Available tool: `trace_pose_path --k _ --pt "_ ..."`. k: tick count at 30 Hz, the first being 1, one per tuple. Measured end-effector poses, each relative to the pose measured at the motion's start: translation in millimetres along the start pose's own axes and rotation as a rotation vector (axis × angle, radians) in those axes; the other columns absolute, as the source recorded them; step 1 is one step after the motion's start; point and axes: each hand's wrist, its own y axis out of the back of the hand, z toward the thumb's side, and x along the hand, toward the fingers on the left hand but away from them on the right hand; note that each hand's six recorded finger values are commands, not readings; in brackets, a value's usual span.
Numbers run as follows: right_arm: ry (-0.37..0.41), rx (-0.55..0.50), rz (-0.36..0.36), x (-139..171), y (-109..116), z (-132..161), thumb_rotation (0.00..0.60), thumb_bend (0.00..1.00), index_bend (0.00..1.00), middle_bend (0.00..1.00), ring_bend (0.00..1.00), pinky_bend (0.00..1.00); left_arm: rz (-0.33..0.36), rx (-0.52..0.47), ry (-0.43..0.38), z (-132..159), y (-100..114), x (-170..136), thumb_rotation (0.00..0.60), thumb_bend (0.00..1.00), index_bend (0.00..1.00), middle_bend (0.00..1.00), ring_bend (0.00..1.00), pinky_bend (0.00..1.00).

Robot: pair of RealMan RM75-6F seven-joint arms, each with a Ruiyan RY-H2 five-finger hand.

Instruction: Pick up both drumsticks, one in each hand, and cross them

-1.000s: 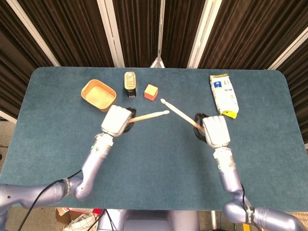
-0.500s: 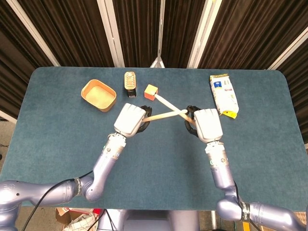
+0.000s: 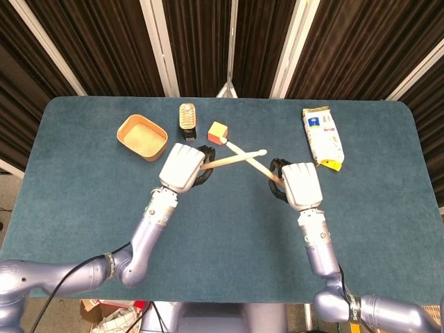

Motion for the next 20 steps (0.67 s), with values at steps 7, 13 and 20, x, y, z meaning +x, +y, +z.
trace_pose_path --k 7,13,20 --pt "0.027 -0.029 -0.026 -2.8 11.4 14.3 0.6 0.64 0.7 0.67 0.88 0.79 -0.017 0.001 0.011 6.7 -12.5 4.0 0.6 0.57 0.64 0.7 0.89 0.97" --pt "0.033 -0.037 -0.04 -1.9 20.8 17.1 0.6 0.64 0.7 0.67 0.88 0.78 -0.007 0.002 0.009 8.9 -9.9 2.9 0.6 0.57 0.64 0.7 0.89 0.97" --pt "0.037 -0.036 -0.029 3.5 20.5 19.8 0.6 0.64 0.7 0.67 0.88 0.79 0.01 -0.006 0.004 10.8 -1.4 0.8 0.6 0.57 0.64 0.7 0.89 0.97"
